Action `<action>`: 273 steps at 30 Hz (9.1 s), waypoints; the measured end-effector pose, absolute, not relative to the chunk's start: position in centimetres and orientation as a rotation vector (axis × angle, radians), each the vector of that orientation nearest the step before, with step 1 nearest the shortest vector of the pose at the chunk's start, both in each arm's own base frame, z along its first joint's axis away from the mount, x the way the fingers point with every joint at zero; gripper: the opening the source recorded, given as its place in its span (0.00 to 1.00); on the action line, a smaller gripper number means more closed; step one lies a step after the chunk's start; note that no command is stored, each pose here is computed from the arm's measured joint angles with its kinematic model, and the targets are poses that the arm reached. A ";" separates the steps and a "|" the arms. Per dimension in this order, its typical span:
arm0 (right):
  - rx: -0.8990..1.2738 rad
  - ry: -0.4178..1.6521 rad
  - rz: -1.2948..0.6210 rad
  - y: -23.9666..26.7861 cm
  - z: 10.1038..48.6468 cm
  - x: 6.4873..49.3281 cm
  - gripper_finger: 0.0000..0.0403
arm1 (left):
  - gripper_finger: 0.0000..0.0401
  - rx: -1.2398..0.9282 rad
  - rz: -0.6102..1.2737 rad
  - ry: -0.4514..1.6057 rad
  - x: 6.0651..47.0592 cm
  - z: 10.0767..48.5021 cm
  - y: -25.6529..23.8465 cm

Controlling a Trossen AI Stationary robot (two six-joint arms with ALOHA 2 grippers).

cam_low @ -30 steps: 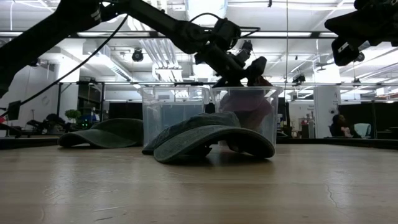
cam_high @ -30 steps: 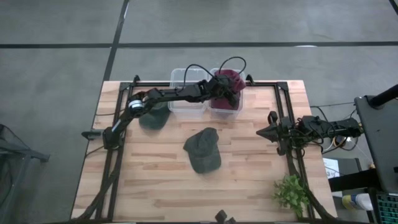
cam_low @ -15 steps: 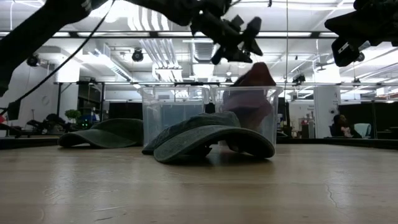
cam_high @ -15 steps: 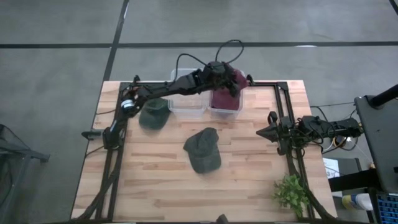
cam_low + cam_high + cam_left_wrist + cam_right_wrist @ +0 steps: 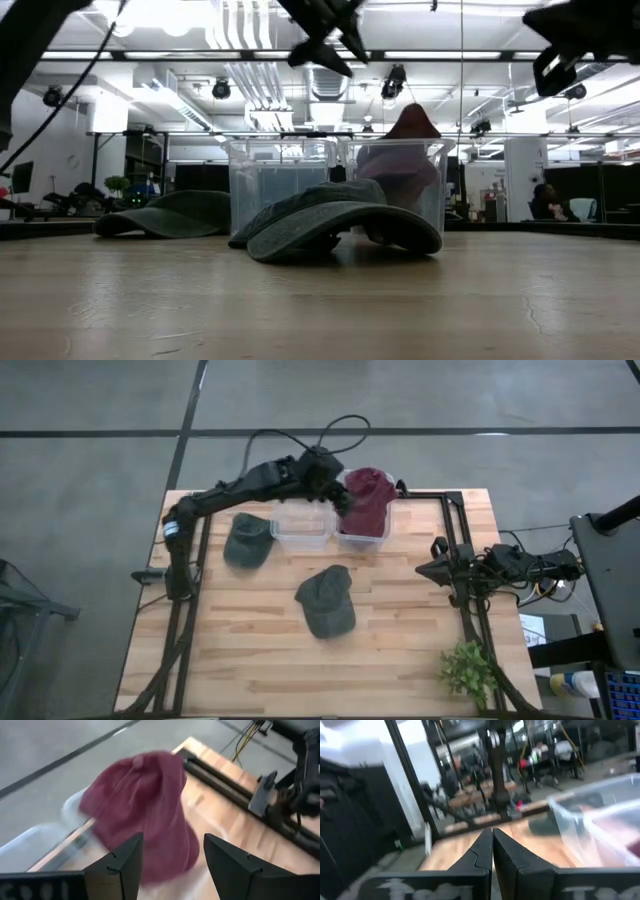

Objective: Pick & Place hat
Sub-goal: Put the red cap into the right transparent bin, then put the top gray cap into the left transparent bin

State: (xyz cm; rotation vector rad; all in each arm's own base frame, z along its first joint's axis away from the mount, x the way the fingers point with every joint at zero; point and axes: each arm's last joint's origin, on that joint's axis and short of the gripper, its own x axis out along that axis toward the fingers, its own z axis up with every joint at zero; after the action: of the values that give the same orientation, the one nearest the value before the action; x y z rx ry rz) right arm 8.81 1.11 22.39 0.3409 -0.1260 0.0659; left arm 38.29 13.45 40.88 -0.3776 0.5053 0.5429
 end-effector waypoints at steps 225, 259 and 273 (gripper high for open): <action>0.210 -0.146 -0.339 -1.3 29.5 3.2 0.02 | 0.50 -0.020 0.705 1.344 17.1 19.5 0.0; 0.176 -0.140 -0.342 -1.3 29.5 3.2 0.02 | 0.50 -0.068 0.469 1.298 18.0 17.9 -1.2; 0.158 -0.137 -0.343 -1.3 29.5 3.2 0.02 | 0.50 0.007 0.586 1.359 18.7 16.3 -0.9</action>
State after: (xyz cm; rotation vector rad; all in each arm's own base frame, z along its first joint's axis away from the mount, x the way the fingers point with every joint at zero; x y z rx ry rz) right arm 3.20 -1.34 29.50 0.1579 -0.1367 -0.3433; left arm 18.65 -0.94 16.27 0.0069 1.3587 0.5864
